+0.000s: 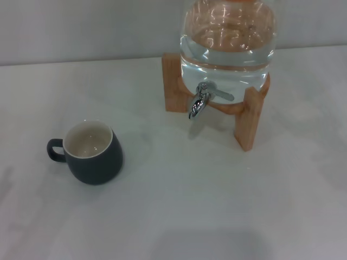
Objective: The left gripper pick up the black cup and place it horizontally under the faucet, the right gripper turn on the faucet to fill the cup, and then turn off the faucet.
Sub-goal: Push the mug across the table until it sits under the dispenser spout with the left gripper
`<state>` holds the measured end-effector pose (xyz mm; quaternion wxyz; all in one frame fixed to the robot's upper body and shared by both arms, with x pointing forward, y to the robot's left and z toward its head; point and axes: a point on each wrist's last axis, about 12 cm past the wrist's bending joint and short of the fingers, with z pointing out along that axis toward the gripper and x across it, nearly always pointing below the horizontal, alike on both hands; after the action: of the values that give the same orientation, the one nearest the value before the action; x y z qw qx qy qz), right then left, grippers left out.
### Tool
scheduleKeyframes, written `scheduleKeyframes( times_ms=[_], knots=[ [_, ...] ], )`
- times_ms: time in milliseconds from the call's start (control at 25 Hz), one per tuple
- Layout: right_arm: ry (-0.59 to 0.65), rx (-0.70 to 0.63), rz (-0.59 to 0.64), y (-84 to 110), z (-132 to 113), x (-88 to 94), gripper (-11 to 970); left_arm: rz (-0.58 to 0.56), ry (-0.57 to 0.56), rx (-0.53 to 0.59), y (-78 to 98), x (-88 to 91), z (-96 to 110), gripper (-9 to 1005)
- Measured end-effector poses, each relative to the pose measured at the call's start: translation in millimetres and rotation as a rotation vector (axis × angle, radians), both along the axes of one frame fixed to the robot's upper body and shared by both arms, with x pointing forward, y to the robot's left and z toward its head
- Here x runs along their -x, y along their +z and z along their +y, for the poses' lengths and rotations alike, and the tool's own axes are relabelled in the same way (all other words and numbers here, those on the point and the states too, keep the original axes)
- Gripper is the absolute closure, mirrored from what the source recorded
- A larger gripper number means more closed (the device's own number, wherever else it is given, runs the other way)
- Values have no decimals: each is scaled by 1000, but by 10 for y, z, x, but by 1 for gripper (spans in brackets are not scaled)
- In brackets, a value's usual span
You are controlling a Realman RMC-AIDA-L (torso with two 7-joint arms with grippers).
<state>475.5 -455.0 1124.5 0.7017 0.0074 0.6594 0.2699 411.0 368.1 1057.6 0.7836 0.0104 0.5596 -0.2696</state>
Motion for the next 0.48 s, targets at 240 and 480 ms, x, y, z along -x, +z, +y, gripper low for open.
scheduleKeyframes(
  times_ms=[240, 480],
  knots=[
    [-2, -1, -3, 6, -4, 0, 116, 4, -3, 3, -2, -10, -3, 129],
    [1, -1, -7, 13, 4, -17, 116, 48, -39, -10, -39, -44, -31, 126]
  ],
)
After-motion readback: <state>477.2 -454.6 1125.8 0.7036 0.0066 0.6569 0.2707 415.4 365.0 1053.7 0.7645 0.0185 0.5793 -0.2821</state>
